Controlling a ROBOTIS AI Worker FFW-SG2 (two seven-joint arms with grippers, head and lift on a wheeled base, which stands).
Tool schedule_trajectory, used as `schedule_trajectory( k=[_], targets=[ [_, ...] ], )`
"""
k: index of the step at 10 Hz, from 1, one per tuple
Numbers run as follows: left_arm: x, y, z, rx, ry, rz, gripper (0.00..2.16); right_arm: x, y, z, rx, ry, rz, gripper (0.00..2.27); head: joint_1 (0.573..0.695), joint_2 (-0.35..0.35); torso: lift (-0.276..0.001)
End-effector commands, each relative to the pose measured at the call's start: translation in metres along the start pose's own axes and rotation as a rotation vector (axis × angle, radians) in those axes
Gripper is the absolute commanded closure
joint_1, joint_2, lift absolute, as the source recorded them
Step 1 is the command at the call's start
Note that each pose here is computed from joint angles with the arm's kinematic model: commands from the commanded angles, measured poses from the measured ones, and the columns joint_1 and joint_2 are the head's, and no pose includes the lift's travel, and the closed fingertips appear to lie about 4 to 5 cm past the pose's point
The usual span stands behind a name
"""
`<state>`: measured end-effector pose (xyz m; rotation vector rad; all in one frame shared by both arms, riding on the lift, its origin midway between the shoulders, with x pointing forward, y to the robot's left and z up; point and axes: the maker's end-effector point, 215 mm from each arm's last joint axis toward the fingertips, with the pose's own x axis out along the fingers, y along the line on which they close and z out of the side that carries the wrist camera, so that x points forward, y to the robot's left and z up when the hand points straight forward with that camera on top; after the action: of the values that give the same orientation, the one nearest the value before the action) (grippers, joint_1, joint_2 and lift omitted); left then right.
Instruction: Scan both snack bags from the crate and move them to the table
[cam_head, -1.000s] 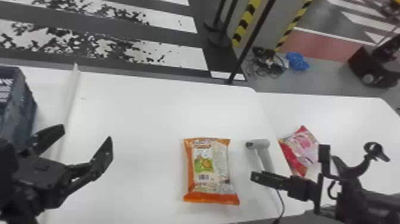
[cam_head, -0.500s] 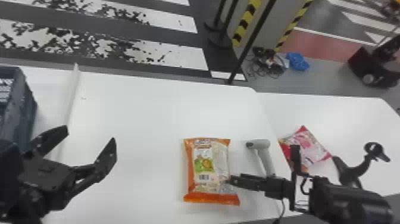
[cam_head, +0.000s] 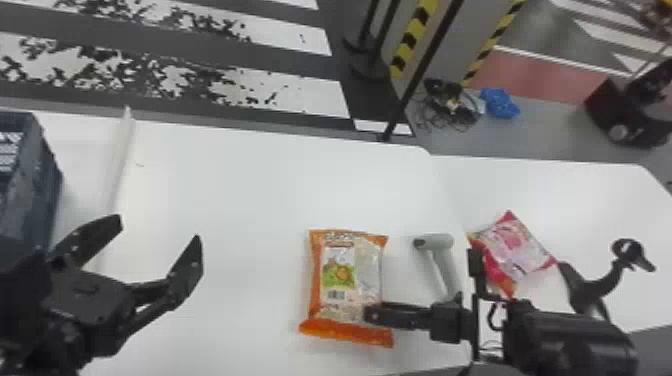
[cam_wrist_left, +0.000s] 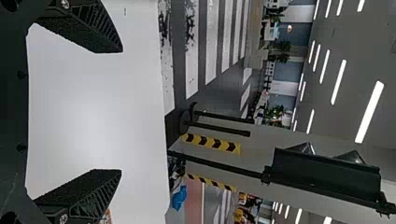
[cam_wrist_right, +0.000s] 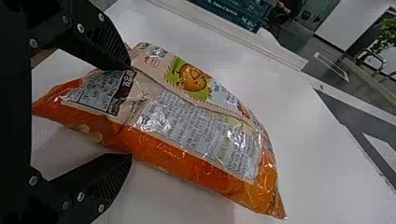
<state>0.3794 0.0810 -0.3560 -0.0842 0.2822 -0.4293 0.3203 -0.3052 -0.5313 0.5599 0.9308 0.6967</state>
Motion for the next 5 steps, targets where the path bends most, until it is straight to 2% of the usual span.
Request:
schedule_trajectory(
  k=[1,3,5],
  targets=[
    [0.003,-0.005,-0.002,-0.004,-0.002,-0.01,0.07,0.001,0.0,-0.005,0.002,0.019,0.0,2.1,0.695,-0.35,-0.087],
    [0.005,-0.005,-0.003,-0.002,-0.007,-0.012,0.07,0.0,0.005,-0.013,0.01,0.05,0.017,2.23,0.695,-0.35,-0.087],
    [0.009,-0.008,-0.005,-0.002,-0.009,-0.022,0.07,-0.01,0.008,-0.007,0.021,0.0,0.022,2.23,0.695,-0.35,-0.087]
  ],
)
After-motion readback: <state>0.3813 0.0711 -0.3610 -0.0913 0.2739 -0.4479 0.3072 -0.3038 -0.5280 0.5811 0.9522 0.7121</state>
